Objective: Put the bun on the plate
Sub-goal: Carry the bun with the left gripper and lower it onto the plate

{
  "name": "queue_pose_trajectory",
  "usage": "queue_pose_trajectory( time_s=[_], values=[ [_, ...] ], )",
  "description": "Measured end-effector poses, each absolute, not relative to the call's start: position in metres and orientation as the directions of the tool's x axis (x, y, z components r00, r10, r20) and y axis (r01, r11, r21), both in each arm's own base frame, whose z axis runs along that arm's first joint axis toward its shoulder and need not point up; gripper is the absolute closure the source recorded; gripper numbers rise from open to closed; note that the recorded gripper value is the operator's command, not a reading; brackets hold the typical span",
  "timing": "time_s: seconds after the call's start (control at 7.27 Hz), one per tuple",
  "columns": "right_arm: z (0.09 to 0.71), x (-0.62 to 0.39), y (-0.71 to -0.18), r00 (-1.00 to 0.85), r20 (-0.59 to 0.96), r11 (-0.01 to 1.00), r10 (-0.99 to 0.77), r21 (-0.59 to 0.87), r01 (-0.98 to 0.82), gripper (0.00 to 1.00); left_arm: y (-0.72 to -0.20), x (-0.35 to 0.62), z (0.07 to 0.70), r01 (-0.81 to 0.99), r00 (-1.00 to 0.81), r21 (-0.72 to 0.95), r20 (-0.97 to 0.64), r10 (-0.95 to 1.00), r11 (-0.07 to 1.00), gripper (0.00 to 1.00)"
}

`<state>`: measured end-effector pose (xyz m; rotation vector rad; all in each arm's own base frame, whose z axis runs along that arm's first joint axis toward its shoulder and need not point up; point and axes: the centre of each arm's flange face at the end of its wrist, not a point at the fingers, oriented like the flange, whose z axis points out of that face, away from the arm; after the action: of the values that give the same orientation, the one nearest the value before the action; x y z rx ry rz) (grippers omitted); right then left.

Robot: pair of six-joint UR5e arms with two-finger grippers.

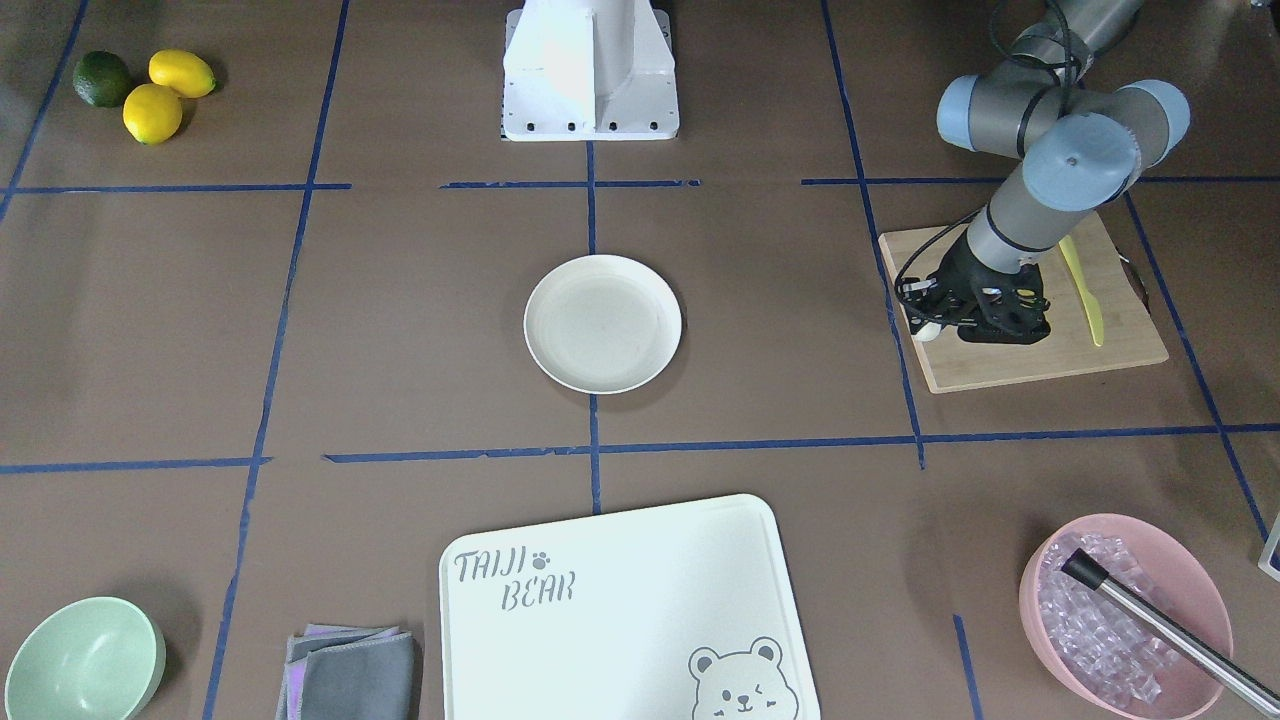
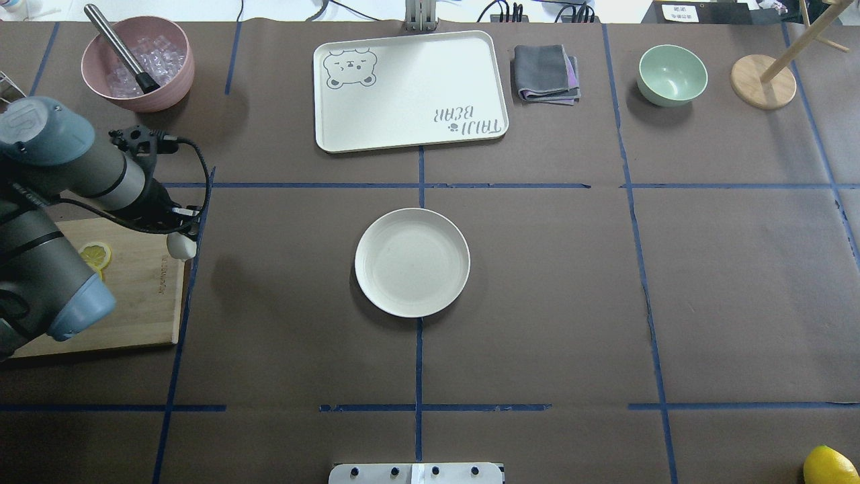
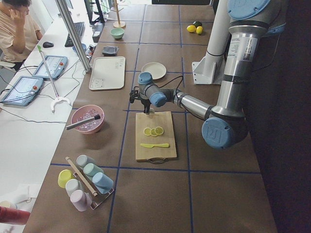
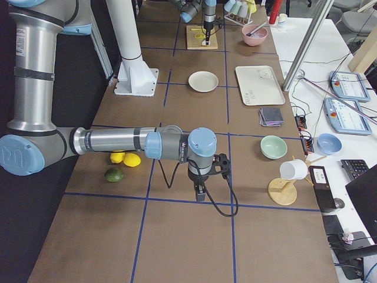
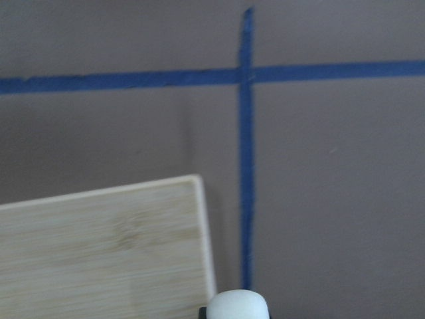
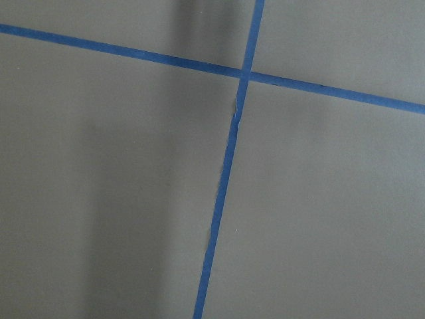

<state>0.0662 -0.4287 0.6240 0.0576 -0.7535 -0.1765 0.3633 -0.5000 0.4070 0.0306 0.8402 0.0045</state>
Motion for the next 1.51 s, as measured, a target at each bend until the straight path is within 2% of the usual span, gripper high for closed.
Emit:
queue_pose_trajectory(
  time_s=[0.28,0.55,0.83,1.1,1.24,1.38,1.51],
  values=[
    [0.624,0.066,-0.429,0.715,0.676,0.984,-0.179,0.114,0.138,0.00,-0.522,0.423,0.312,0.041,0.654,-0.034,-0.755,-0.053,0.999,0.70],
    [0.623,0.066,-0.429,0.715,0.676,0.984,-0.179,0.116,0.137,0.00,-0.529,0.522,0.221,0.064,0.641,-0.080,-0.760,-0.102,0.995,0.69],
    [0.621,0.066,-0.429,0.715,0.676,0.984,-0.179,0.117,0.136,0.00,-0.513,0.603,0.183,0.073,0.642,-0.055,-0.762,-0.089,0.996,0.67],
    [0.621,0.066,-0.429,0.715,0.676,0.984,-0.177,0.116,0.135,0.00,-0.495,0.638,0.185,0.052,0.641,-0.047,-0.764,-0.070,0.998,0.54],
    [0.621,0.066,-0.429,0.715,0.676,0.984,-0.177,0.116,0.134,0.00,-0.491,0.643,0.186,0.048,0.642,-0.049,-0.764,-0.069,0.998,0.22],
    [0.621,0.066,-0.429,0.715,0.676,0.984,-0.176,0.116,0.133,0.00,-0.490,0.644,0.186,0.046,0.641,-0.050,-0.764,-0.068,0.998,0.01],
    [0.621,0.066,-0.429,0.715,0.676,0.984,-0.176,0.116,0.133,0.00,-0.489,0.644,0.186,0.045,0.641,-0.050,-0.765,-0.067,0.998,0.00]
  ],
)
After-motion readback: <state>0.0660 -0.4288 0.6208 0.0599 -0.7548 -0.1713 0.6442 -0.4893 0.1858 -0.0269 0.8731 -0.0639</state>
